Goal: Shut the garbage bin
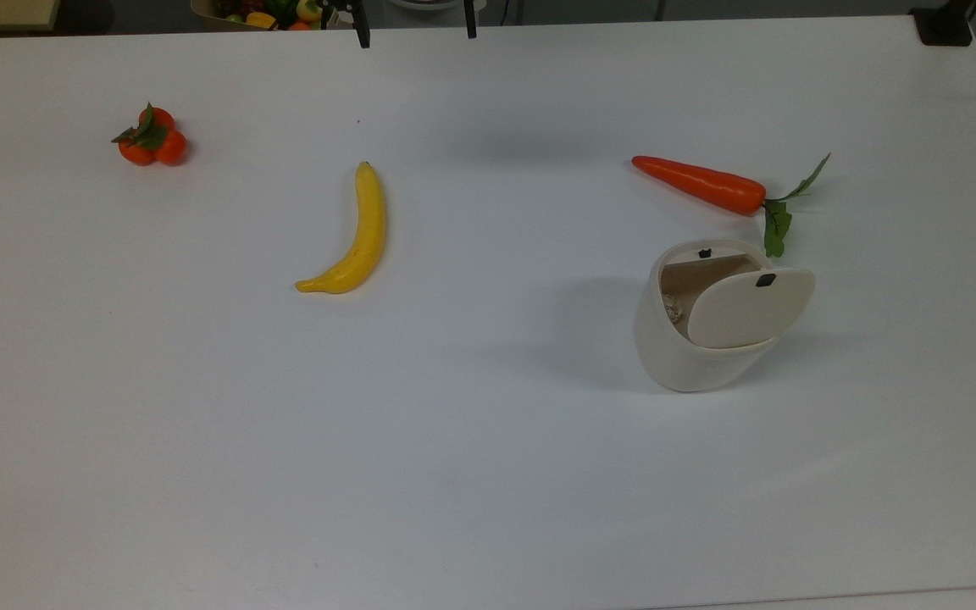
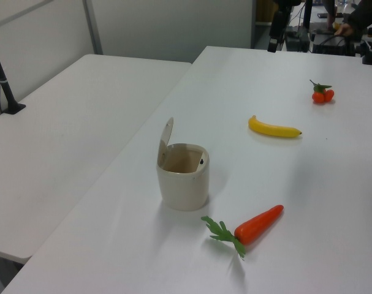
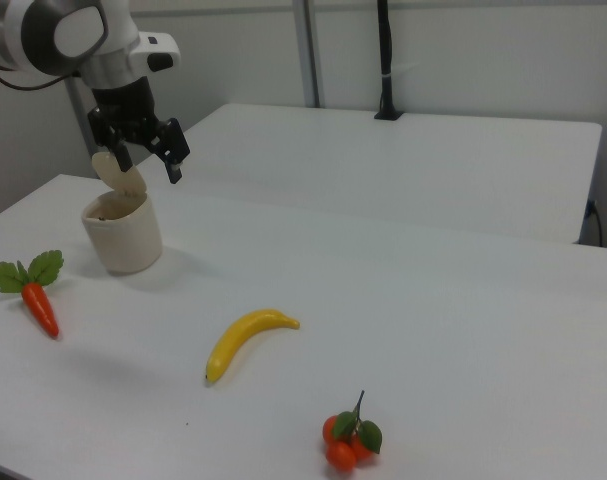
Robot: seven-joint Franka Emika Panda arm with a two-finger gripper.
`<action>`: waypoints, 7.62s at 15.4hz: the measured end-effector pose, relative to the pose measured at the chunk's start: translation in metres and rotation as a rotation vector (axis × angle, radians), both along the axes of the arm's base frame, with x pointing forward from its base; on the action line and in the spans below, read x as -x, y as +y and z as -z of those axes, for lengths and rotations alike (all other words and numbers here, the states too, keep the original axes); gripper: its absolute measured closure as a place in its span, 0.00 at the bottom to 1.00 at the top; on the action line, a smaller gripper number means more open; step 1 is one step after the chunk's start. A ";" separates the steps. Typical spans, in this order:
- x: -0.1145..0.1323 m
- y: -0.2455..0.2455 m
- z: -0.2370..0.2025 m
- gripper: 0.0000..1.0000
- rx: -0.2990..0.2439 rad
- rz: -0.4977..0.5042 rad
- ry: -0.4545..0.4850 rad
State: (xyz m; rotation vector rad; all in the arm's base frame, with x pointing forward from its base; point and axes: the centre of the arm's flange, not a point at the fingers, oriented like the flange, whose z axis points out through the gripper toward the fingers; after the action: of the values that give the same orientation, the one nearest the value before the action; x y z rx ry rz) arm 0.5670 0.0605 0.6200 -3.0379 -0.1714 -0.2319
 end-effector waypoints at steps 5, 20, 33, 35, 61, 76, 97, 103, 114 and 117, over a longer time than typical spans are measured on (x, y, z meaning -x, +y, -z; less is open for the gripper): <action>0.000 0.000 0.001 0.00 0.000 -0.001 0.002; 0.000 0.000 0.001 0.00 0.000 0.000 0.002; 0.000 0.000 0.001 0.00 0.000 0.000 0.002; 0.000 0.000 0.001 0.00 0.000 0.000 0.002; 0.000 0.000 0.001 0.00 0.000 0.000 0.002; 0.000 0.000 0.001 0.00 0.000 0.000 0.002; -0.009 0.034 0.009 0.99 -0.088 -0.035 -0.023; -0.033 0.092 0.017 0.99 -0.134 -0.016 -0.162; -0.081 0.186 0.058 0.99 -0.273 -0.020 -0.469; -0.093 0.198 0.071 0.99 -0.297 -0.011 -0.499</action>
State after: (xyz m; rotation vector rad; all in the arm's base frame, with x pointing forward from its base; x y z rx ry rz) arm 0.6600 0.2589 0.5493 -2.6274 -0.1676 -0.9221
